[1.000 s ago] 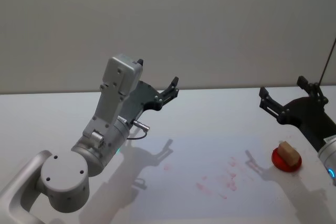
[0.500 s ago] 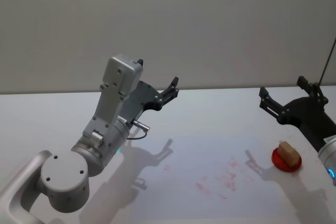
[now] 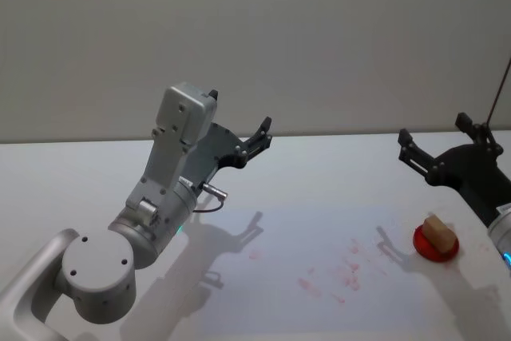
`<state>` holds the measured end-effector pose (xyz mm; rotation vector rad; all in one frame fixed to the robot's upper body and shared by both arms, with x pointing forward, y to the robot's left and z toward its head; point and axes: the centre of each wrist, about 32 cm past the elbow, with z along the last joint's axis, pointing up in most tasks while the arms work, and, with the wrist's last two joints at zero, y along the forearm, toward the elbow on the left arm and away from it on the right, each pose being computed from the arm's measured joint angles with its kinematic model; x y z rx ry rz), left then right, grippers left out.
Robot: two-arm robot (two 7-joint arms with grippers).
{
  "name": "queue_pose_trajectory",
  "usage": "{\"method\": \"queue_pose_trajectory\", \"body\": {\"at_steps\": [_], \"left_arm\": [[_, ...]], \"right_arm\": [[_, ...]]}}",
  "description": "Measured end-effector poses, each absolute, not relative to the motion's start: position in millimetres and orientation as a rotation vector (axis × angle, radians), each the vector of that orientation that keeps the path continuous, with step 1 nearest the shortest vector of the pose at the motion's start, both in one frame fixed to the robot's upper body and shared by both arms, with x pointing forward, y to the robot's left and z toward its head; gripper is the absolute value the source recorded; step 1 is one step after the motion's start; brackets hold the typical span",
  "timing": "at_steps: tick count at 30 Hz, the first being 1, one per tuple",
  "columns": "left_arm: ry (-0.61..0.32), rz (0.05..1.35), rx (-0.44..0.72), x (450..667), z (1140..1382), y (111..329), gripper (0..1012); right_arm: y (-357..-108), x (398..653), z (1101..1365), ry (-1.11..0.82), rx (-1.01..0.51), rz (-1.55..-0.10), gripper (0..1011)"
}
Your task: Use the one hand to pick up the stamp and affix it onto the A4 paper.
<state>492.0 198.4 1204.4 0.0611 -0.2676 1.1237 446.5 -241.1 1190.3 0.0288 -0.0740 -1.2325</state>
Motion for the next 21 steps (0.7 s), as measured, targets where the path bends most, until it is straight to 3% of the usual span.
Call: {"method": "queue_pose_trajectory", "body": {"at_steps": [21], "left_arm": [[-0.268,1.124,0.061,492,1204,198,1001]], "right_arm": [[-283,442,1179,-0.033,-0.075,-1.204,1001]]}}
